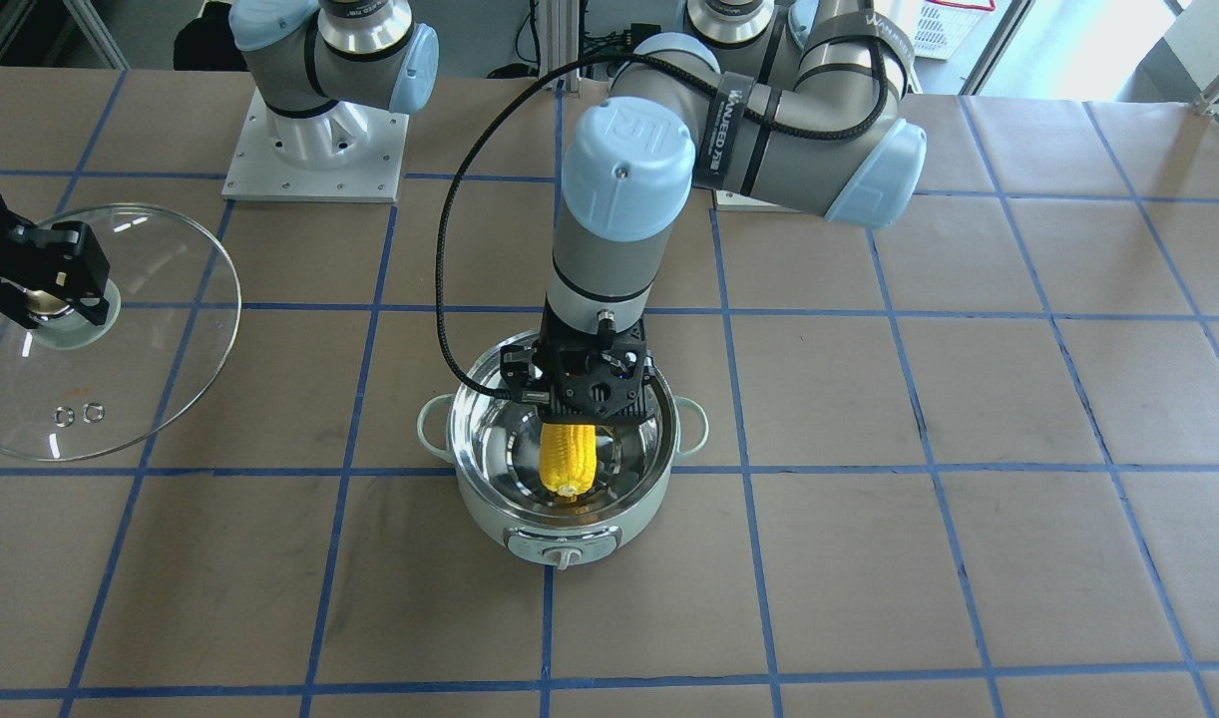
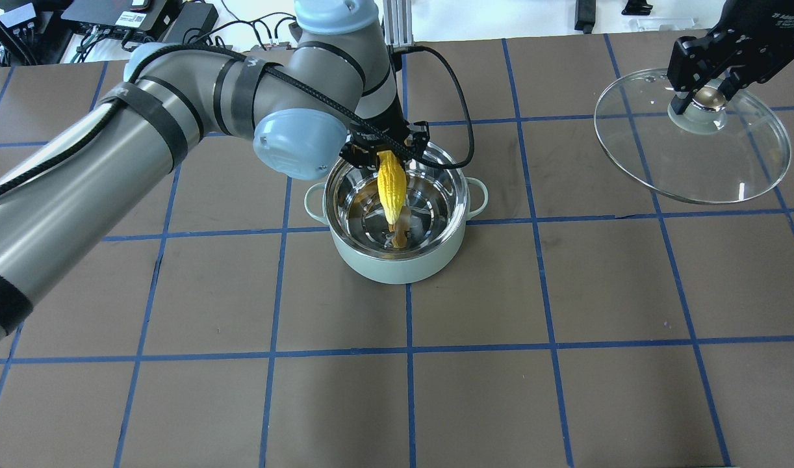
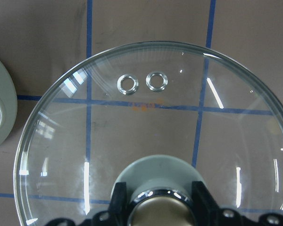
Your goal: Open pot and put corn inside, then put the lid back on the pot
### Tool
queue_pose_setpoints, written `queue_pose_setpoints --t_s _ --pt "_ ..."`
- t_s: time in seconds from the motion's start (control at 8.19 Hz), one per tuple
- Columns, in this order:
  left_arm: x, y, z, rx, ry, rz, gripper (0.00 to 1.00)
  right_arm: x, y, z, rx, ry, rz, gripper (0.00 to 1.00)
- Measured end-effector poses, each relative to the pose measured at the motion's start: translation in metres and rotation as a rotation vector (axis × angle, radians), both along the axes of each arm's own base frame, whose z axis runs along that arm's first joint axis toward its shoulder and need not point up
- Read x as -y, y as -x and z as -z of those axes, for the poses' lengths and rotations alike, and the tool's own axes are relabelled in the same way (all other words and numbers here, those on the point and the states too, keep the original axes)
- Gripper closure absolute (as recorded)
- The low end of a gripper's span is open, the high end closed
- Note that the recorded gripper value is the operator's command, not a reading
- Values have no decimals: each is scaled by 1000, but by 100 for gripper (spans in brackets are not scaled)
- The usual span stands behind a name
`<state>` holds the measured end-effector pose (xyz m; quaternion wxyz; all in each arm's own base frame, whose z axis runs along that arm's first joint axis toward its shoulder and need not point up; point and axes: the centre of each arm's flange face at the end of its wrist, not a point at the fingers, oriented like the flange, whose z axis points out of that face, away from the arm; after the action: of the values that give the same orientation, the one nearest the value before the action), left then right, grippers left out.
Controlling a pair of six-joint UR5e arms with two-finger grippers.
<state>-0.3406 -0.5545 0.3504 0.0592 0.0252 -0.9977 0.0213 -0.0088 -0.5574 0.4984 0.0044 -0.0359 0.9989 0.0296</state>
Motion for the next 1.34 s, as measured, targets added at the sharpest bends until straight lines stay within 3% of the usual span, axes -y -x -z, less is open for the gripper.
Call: queue_pose_setpoints --t_s 0.24,0.61,0.73,0.85,0.98,1.34 --pt "-5 2 51 18 -92 -1 100 0 -1 0 2 -1 -1 100" --pt "-7 2 74 31 -132 -1 100 -1 -2 1 5 -7 -3 100" --pt "-7 2 78 32 -138 0 73 -2 -2 1 6 -10 -3 100" --pt "-5 3 86 35 -146 1 8 -2 -3 1 6 -11 -3 100" --pt "-3 3 92 36 -152 1 0 -2 -3 1 6 -13 -3 100" --pt "-5 2 85 37 -160 2 0 -2 -4 1 7 -14 -3 100"
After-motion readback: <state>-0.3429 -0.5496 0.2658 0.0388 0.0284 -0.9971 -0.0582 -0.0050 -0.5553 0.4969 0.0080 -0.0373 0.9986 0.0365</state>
